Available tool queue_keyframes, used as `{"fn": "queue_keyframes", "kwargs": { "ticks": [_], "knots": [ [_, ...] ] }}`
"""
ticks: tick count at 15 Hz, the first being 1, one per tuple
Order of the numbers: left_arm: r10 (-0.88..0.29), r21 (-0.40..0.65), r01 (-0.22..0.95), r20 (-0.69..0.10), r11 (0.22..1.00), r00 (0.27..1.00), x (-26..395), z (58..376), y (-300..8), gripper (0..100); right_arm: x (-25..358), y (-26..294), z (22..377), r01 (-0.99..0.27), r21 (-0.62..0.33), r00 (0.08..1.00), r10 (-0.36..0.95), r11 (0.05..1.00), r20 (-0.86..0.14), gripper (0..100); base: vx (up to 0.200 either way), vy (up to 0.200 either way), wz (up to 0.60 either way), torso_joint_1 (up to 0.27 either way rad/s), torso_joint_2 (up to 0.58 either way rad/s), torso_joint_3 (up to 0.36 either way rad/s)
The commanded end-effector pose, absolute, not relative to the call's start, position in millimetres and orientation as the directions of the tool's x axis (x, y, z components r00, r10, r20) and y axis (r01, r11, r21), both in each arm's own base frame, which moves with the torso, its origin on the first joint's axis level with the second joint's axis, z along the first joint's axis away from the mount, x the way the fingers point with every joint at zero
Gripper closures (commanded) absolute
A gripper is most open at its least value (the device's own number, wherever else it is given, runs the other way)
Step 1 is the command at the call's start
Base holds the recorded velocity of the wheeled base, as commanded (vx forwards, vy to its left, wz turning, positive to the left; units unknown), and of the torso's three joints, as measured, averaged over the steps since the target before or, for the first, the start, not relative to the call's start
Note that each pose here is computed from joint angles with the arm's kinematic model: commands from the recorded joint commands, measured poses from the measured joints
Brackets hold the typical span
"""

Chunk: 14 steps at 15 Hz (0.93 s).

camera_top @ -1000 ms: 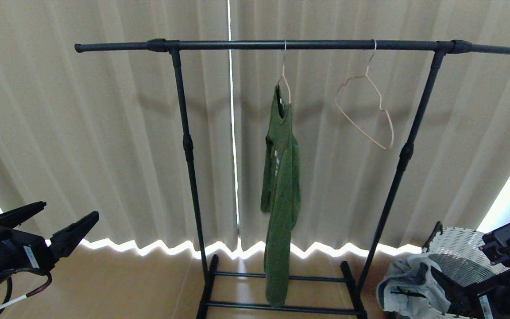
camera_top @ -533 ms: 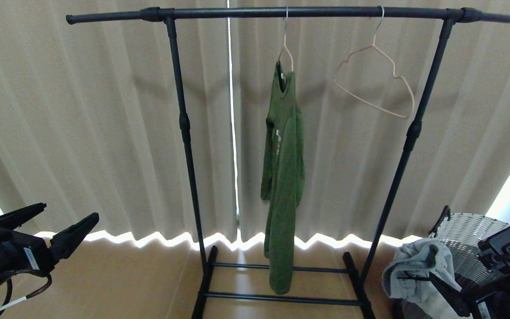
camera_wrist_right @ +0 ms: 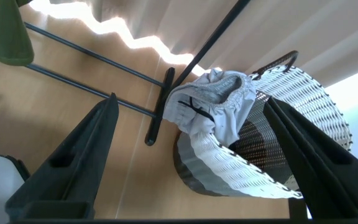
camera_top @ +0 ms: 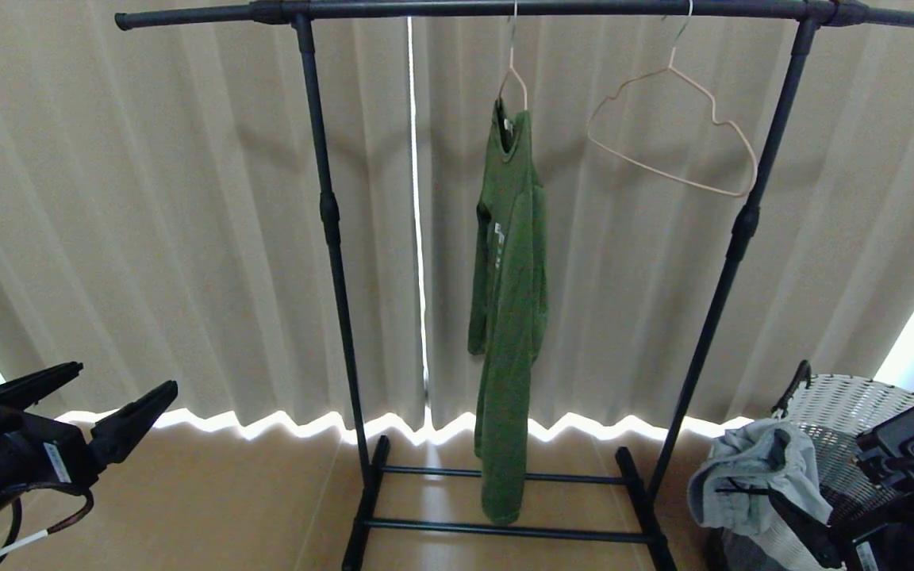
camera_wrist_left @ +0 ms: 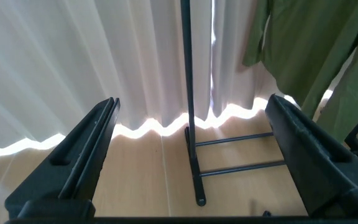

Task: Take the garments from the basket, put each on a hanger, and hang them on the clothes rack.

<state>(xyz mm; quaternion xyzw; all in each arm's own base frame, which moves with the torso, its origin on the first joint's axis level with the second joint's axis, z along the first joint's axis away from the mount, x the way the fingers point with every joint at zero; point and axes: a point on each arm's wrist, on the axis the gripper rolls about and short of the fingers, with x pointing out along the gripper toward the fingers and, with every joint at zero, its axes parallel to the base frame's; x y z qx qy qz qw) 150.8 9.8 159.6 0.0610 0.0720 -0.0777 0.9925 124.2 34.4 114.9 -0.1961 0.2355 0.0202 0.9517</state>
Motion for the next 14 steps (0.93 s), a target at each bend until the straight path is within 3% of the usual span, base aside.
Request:
{"fn": "queue_keyframes", "kwargs": {
  "ticks": [1,12,14],
  "knots": [
    [-0.145,0.11,0.163,-0.153,0.981,0.978,152.1,160.0,10.0,0,124.5,34.6,114.8,-0.132,-0.364,0.888,-0.054,0.922,-0.458,0,0.0,0.0,0.0,0.0,0.0,0.0],
    [-0.146,0.106,0.162,-0.145,0.981,0.979,153.2,162.2,9.8,0,124.2,34.5,114.3,-0.133,-0.365,0.886,-0.054,0.921,-0.46,0,0.0,0.0,0.0,0.0,0.0,0.0],
    [-0.145,0.106,0.161,-0.147,0.981,0.979,153.4,162.0,10.1,0,123.9,34.4,113.9,-0.134,-0.365,0.886,-0.054,0.921,-0.461,0,0.0,-0.2,0.0,-0.002,0.0,0.0]
  ]
}}
